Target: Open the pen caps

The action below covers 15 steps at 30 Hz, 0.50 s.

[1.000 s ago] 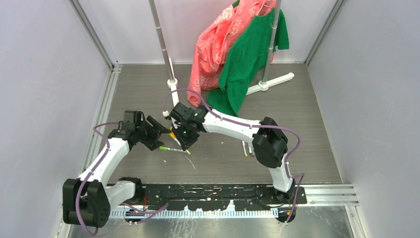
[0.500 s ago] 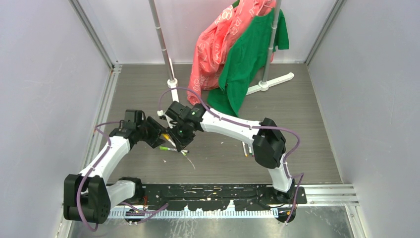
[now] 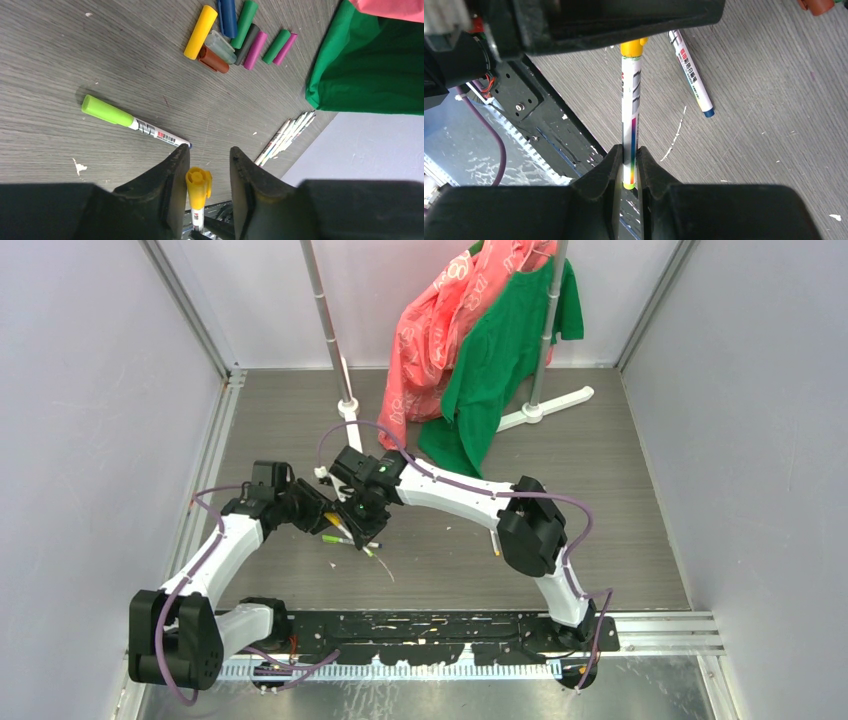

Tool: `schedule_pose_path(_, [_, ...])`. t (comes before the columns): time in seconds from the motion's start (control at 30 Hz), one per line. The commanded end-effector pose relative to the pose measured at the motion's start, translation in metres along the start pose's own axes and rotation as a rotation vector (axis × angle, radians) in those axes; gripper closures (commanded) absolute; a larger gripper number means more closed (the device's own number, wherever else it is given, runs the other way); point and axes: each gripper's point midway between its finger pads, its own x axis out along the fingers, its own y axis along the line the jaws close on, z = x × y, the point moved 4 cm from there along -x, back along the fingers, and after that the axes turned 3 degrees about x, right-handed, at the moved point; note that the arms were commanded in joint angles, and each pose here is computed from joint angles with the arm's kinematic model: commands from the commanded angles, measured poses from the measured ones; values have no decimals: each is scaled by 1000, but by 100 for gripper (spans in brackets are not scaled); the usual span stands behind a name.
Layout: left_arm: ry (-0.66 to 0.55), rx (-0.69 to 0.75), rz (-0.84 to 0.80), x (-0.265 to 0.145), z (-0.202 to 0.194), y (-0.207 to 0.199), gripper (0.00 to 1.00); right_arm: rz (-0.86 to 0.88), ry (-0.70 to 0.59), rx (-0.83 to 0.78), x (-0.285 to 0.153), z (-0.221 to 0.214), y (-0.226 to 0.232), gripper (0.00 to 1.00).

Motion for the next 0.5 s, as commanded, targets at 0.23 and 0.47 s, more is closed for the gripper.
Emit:
schedule_pose_path(0.23, [-20,51,-67,-9,4,-13,89,31,-43,-25,-13,11,12,99])
schedule_pose_path(0.47, [-23,62,-75,-11,3,-13,100,38,-82,-22,-22,15,15,93])
